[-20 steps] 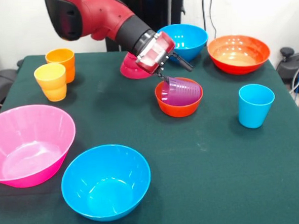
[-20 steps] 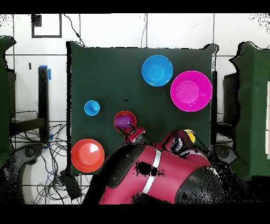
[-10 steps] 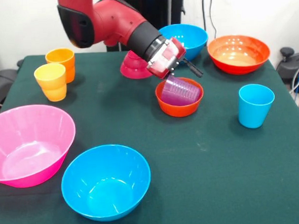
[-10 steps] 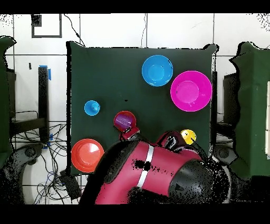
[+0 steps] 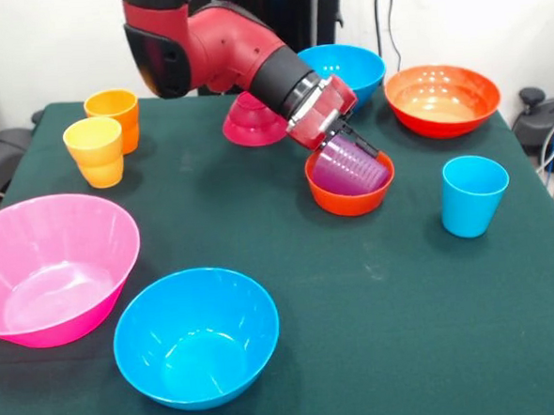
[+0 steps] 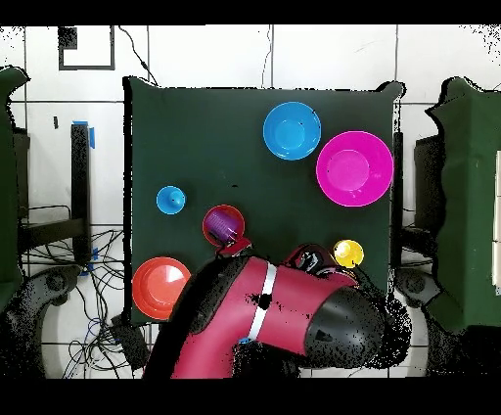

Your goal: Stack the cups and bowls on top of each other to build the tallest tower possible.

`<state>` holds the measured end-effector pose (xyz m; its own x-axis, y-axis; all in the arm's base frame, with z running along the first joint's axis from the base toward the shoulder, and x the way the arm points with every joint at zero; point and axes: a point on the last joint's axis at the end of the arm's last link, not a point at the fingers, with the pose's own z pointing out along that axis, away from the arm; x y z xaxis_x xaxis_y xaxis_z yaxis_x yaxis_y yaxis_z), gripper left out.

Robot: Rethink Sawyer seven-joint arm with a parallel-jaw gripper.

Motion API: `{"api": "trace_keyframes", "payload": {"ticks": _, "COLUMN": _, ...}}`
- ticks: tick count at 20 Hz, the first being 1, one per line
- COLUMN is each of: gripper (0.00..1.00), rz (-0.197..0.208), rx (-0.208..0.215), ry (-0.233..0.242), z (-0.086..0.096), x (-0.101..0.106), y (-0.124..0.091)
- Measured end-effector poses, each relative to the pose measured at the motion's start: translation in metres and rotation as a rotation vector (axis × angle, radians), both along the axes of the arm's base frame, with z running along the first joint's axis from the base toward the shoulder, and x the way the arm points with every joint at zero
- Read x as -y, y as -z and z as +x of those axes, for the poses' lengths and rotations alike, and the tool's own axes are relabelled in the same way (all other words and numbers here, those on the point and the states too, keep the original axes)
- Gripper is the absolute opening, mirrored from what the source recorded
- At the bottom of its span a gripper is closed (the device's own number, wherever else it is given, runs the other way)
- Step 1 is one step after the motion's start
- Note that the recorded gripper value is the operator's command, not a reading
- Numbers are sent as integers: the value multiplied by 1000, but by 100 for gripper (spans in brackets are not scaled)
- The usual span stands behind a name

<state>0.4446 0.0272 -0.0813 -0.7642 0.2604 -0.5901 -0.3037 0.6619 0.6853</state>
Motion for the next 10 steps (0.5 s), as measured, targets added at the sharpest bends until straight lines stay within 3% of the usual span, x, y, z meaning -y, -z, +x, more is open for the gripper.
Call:
{"api": "trace_keyframes", "payload": {"ticks": 6, "gripper": 0, "rz": -38, "rx": -2, "ry": -28, "z": -1, "x": -4, "y": -4}}
{"api": "trace_keyframes", "payload": {"ticks": 10, "gripper": 0, "rz": -88, "rx": -6, "ry": -51, "z": -1, "x": -7, "y": -9}}
